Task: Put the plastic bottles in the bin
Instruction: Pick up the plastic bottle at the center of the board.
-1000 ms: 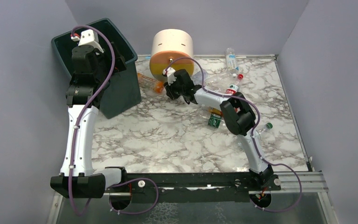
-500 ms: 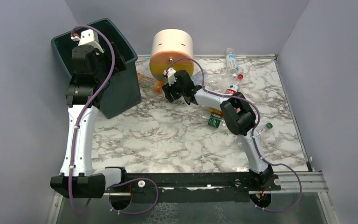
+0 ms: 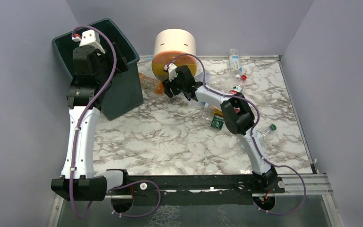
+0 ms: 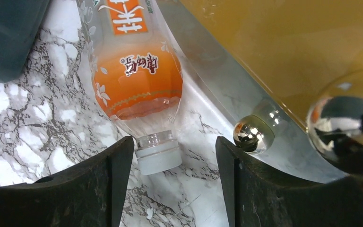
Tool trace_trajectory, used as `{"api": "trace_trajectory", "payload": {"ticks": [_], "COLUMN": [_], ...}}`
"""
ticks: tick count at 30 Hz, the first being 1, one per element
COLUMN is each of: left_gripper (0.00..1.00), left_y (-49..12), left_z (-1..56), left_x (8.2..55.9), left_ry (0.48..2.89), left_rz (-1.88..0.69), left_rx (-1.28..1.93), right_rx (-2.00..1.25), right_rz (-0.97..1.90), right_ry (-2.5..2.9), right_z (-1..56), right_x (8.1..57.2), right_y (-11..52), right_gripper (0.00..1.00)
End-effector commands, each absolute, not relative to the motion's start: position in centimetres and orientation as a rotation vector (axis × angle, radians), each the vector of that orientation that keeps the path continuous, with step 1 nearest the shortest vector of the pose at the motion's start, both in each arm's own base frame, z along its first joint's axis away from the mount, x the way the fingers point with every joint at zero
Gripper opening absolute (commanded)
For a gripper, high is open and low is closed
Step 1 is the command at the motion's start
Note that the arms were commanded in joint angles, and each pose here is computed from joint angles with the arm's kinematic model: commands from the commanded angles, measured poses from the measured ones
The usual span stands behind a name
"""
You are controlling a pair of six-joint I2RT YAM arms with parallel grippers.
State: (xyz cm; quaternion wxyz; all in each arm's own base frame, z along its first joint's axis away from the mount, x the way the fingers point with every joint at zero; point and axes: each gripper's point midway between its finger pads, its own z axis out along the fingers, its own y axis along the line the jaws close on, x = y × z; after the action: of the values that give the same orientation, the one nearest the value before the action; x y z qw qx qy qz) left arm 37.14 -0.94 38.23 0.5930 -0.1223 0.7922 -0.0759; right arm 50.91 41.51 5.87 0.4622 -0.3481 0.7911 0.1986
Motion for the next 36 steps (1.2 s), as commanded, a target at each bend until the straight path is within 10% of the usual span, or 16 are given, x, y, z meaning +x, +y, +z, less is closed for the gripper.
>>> {"api": "trace_trajectory", "payload": {"ticks": [1, 15, 36], "left_gripper": [0.99, 0.99, 0.99], "left_y": [-1.1, -1.2, -2.4], "left_z": [39.0, 38.9, 39.3], "left_x": [37.5, 37.7, 37.5], "left_ry": [1.817, 1.818, 1.825], "left_rz": [-0.178, -0.183, -0.255], "left_rx": [-0.264, -0.263, -0.233], "right_rx": [-0.861, -0.886, -0.767], "right_rz": [0.51, 0.564, 0.491], "right_ry": [1.946, 1.935, 1.986], "right_z": [5.7, 6.2, 10.2], "right_x": [51.5, 50.5, 42.3], "right_y": [41.6, 42.0, 34.0], "right_gripper": [0.67, 0.32, 0.26]}}
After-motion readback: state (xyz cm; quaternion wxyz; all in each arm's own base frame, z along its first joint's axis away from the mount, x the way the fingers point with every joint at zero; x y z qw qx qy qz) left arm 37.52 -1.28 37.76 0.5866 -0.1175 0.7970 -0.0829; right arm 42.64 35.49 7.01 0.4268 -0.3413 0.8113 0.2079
